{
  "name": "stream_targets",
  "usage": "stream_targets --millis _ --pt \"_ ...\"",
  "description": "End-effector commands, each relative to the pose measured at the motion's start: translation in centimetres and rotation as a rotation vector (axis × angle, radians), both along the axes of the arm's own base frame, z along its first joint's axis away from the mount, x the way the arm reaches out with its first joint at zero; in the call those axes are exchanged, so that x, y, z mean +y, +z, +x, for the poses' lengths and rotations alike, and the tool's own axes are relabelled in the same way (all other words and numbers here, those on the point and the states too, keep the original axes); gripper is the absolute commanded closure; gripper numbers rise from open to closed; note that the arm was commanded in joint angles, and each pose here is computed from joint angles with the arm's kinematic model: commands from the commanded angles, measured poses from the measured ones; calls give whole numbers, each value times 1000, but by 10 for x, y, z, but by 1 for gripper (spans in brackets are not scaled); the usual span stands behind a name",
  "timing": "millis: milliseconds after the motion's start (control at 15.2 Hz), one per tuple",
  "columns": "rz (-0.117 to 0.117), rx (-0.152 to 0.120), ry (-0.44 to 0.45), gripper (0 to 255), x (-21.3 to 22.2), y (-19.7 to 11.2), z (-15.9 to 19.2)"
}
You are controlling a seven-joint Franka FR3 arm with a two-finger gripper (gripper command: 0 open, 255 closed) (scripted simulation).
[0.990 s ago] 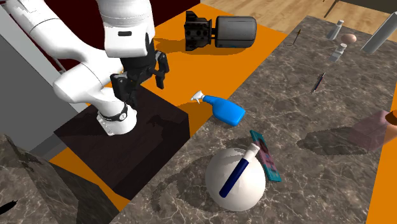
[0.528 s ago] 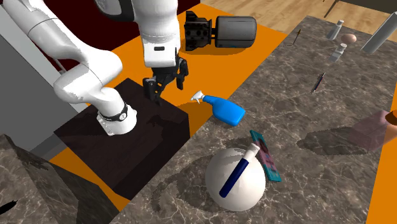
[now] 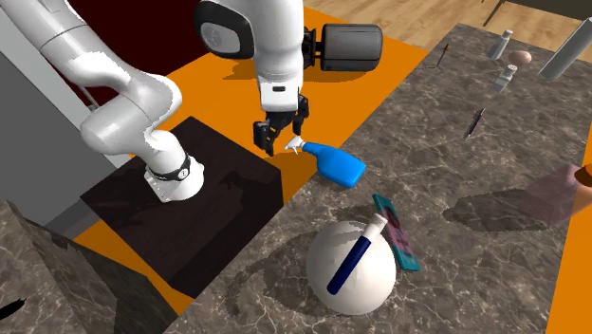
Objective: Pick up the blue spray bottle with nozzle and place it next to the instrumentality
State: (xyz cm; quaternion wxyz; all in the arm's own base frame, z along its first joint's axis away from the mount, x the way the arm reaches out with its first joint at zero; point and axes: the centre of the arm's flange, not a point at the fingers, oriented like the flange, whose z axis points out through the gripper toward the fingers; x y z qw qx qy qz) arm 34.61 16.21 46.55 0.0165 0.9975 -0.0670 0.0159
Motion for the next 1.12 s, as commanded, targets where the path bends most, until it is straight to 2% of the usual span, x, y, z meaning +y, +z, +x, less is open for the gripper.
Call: stream_targets --millis 0,726,1056 --pt "11 -3 -17 0 21 -18 3" --pt "63 -11 -102 0 126 -99 33" --pt "63 -11 -102 0 126 -125 34"
